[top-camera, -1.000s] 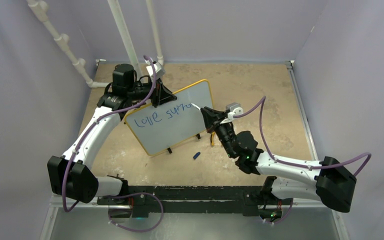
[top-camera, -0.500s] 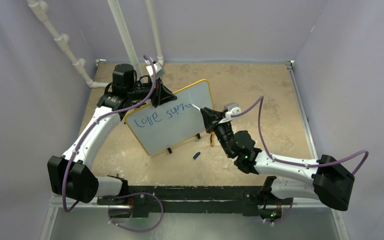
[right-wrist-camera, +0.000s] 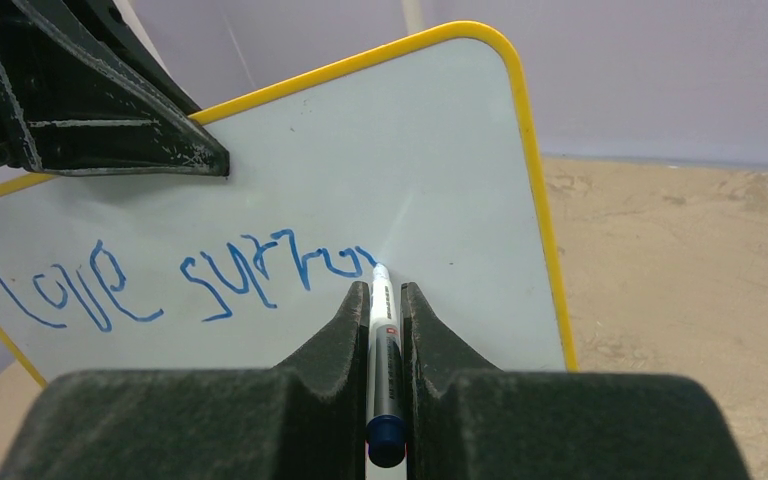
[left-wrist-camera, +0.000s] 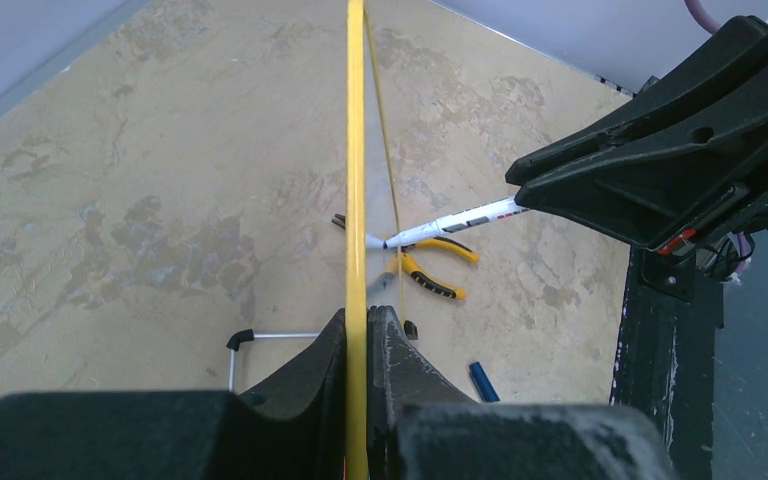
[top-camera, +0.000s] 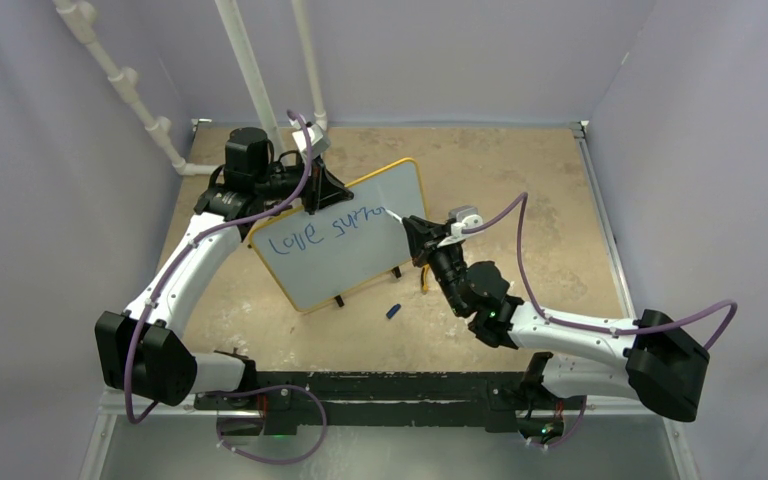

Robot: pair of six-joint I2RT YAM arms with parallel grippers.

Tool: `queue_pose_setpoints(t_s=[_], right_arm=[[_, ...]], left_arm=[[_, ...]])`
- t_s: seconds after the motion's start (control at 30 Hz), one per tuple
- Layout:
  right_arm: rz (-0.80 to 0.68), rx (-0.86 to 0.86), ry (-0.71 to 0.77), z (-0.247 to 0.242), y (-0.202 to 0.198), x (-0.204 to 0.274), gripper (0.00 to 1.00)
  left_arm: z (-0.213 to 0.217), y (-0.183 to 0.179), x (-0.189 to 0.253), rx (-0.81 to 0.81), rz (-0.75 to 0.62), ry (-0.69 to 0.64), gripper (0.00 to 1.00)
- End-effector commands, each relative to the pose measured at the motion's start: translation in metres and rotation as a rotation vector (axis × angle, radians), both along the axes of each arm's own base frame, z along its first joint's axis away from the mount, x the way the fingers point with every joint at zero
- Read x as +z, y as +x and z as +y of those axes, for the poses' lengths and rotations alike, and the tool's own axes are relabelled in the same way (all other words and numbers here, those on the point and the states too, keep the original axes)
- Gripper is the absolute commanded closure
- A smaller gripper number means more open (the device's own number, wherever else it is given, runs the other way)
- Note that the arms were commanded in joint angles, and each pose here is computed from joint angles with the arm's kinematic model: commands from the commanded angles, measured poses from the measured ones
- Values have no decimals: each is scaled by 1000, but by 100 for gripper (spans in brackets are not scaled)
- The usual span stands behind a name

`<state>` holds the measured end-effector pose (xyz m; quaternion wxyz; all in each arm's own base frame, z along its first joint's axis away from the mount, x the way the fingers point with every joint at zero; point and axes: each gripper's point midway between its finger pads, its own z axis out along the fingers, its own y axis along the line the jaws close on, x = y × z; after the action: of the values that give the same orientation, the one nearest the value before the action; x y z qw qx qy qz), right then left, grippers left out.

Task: Write a sentence on the whiteboard

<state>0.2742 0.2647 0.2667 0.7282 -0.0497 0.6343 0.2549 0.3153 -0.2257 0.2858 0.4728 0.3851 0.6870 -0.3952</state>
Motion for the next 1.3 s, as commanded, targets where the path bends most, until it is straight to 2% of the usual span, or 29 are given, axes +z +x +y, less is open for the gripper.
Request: queue_pose_setpoints(t_s=[0.0,0.37,0.93,1.27], right_arm=[[-54,-48,44,-8,6,28,100],[-98,-52,67,-8,6,47,100],[35,-63,40,-13,5,-2,100],[-21,-81,76,-23,1,24,100]], left_arm=[[-1,-15,-46,-41,150,45,100],[-1,-15,-45,-41,147,45,100],[-1,-15,-45,-42,150,43,100],[-1,-15,-45,-41,149,44,100]])
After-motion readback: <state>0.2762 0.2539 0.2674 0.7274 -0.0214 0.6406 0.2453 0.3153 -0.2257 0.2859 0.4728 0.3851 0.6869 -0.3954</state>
